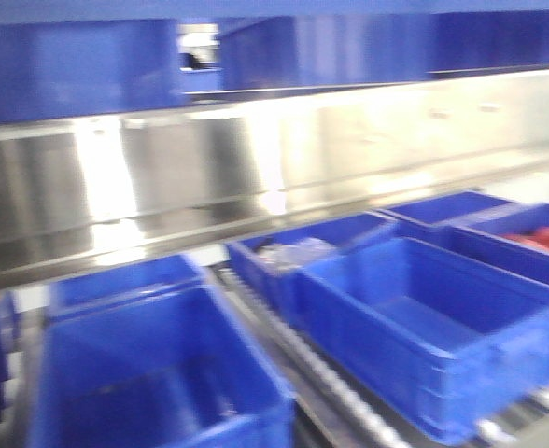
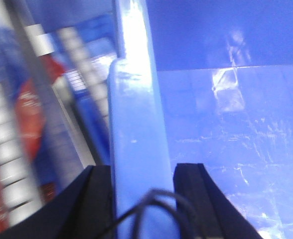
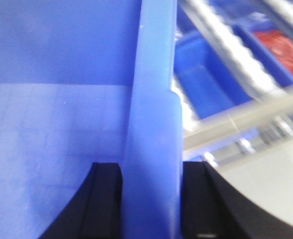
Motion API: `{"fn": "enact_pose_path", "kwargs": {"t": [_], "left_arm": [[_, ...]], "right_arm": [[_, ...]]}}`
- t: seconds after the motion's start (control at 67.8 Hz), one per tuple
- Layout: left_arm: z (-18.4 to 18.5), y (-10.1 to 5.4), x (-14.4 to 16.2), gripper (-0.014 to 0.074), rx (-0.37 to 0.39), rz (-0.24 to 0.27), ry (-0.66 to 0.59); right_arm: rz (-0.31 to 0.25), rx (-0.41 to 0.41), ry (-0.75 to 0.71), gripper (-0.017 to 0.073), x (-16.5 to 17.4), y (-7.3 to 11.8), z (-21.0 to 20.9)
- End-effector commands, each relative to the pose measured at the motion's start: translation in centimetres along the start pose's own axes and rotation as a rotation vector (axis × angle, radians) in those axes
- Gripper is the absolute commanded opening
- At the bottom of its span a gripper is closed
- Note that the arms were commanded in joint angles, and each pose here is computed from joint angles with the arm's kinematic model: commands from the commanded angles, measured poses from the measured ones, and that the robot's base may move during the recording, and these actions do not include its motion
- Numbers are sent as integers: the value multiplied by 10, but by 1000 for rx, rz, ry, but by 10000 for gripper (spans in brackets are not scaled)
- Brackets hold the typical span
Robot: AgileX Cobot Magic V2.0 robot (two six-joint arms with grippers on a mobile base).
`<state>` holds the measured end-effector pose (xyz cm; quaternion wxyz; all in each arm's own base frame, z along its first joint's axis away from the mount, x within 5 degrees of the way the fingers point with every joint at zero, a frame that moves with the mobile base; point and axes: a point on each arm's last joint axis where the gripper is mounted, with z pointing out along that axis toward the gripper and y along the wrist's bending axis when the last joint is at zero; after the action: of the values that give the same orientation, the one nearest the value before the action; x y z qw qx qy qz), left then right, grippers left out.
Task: Move blue bin to conveyor side
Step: 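Hold the bin with both grippers while driving away from the shelving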
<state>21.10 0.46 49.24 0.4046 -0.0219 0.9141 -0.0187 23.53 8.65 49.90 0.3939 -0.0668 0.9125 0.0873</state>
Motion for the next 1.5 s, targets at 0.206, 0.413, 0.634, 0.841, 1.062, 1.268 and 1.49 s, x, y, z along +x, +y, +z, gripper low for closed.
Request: {"fn": "enact_pose_path", "kwargs": {"t": [0.206,0.413,0.634,0.841,1.062,1.268,1.49], "left_arm": [[-16,-1,-8,-16,4,7,-121],[-16,-1,-8,-16,4,7,-121],[-16,-1,-8,-16,4,7,-121],[-16,-1,-8,-16,4,7,-121],[-16,-1,-8,-16,4,7,-121],[-16,-1,-8,-16,4,7,-121],[-16,-1,-8,-16,4,7,-121]], "right_arm": [[-24,15,-138,-82,-10,-4,-17],[-24,15,-138,-82,-10,-4,-17],[-24,15,-138,-82,-10,-4,-17],[-24,15,-138,-82,-10,-4,-17],[-24,15,-138,-82,-10,-4,-17],[-24,15,-138,-82,-10,-4,-17],[-24,15,-138,-82,-10,-4,-17]]}}
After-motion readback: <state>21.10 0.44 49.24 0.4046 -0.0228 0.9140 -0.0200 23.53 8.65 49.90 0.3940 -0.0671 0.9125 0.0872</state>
